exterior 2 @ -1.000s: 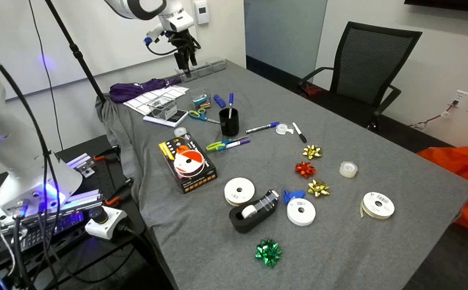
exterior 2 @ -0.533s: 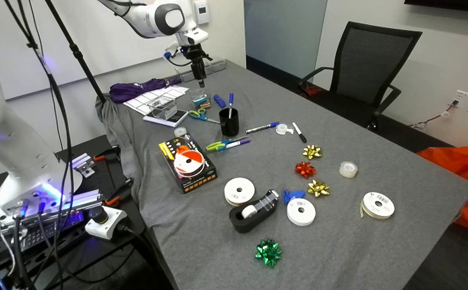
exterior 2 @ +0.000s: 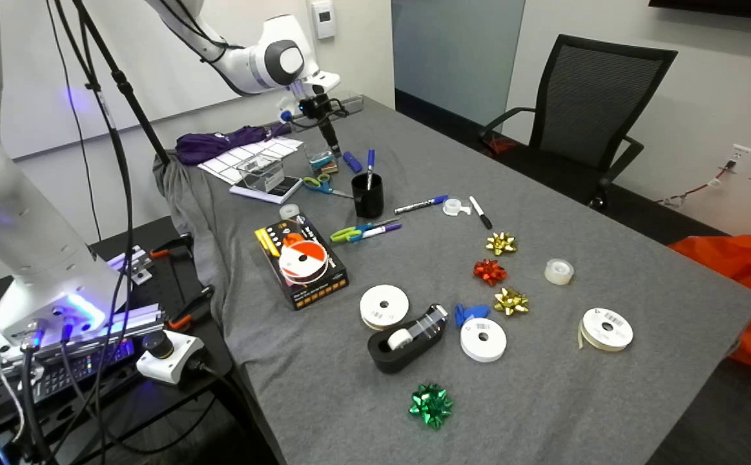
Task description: Move the clear case with a blue object in it to the right
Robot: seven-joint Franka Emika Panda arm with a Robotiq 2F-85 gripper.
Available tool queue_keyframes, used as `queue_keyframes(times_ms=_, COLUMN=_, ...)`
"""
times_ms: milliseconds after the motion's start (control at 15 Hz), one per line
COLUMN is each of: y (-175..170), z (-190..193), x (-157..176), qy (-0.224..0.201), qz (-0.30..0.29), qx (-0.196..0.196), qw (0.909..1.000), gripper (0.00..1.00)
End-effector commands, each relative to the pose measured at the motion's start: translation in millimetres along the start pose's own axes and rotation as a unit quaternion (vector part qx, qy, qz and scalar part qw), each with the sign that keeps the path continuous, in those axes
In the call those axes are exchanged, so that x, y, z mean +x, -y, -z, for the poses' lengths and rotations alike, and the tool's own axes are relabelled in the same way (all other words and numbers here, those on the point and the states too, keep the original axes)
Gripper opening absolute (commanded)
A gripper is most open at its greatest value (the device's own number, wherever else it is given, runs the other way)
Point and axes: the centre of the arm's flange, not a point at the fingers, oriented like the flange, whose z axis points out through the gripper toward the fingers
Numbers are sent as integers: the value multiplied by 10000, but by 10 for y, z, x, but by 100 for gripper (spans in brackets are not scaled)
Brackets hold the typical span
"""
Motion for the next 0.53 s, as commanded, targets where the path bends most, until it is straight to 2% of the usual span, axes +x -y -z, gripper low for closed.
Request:
queue_keyframes(times_ms=0, y=5, z=-36, x=-11, qy=-17, qz=62, qx=-15, qw=10000, gripper=100)
queue_keyframes(times_ms=200, y=9, z=-40, x=-8, qy=-40, qz=121, qx=-13, qw=9999, gripper=100)
queue_keyframes(times_ms=467, y=82, z=-78, x=-59, qy=398, qz=340, qx=314, qw=9981, gripper=100)
